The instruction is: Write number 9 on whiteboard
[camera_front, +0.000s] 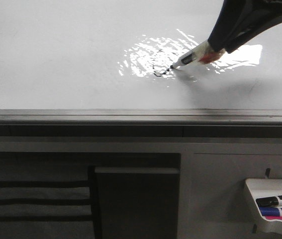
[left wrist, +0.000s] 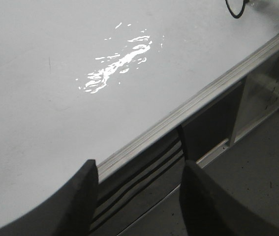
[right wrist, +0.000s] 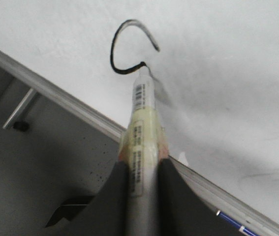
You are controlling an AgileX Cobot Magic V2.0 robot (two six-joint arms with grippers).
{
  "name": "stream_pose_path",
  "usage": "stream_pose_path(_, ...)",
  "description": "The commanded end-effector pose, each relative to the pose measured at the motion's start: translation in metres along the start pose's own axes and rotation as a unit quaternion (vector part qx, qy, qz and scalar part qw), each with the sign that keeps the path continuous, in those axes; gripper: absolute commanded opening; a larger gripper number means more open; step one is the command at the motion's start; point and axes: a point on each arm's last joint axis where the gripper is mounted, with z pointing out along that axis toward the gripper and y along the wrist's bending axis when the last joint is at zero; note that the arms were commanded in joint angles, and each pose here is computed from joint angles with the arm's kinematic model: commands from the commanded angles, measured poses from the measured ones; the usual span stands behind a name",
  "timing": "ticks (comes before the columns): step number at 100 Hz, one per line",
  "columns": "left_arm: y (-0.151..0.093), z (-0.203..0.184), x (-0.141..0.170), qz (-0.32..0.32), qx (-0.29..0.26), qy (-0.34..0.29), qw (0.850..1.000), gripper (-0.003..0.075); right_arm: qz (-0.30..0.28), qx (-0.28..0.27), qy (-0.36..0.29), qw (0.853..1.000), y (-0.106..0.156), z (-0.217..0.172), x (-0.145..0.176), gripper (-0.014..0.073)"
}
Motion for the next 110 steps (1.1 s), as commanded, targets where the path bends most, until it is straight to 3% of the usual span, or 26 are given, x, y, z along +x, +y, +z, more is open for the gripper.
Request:
stream_pose_path(1, 0.004, -0.007, -0.013, -0.015, -0.021, -0.048, 0.999, 0.0347, -0.009, 0.029, -0.076, 0.997, -0.004, -0.020, -0.016, -0.0046)
stream_pose_path(27, 0.004, -0.007, -0.013, -0.016, -0.022, -0.049, 0.998, 0.0347, -0.009, 0.026, -0.064, 0.998, -0.004, -0.019, -0.014, -0.0046)
stream_pose_path(53, 0.005, -0.007, -0.013, -0.016, -0.023, -0.050, 0.998, 0.0347, -0.013, 0.004, 0.013, 1.000, 0.004, 0.004, 0.014, -0.0046)
stream_pose_path(70, 0.001, -0.008, -0.017, -0.023, -0.008, -0.064, 0.998, 0.0347, -0.027, -0.009, 0.008, 1.000, 0.013, -0.004, 0.009, -0.0046)
stream_pose_path(77, -0.006, -0.008, -0.021, -0.006, 0.022, -0.078, 0.997, 0.0347, -0.054, -0.021, 0.003, 0.998, 0.023, -0.015, 0.005, -0.0046)
stream_pose_path(87, -0.021, -0.006, -0.028, 0.051, 0.088, -0.083, 0.991, 0.0347, -0.136, -0.051, 0.008, 0.989, 0.042, -0.034, 0.003, -0.0046)
stream_pose_path(99, -0.037, 0.000, -0.039, 0.101, 0.161, -0.070, 0.979, 0.0347, -0.254, -0.087, 0.008, 0.963, 0.064, -0.059, 0.005, -0.0046)
stream_pose_path(110, -0.052, 0.009, -0.051, 0.147, 0.207, -0.073, 0.964, 0.0347, -0.328, -0.110, -0.013, 0.938, 0.081, -0.078, 0.010, -0.0046)
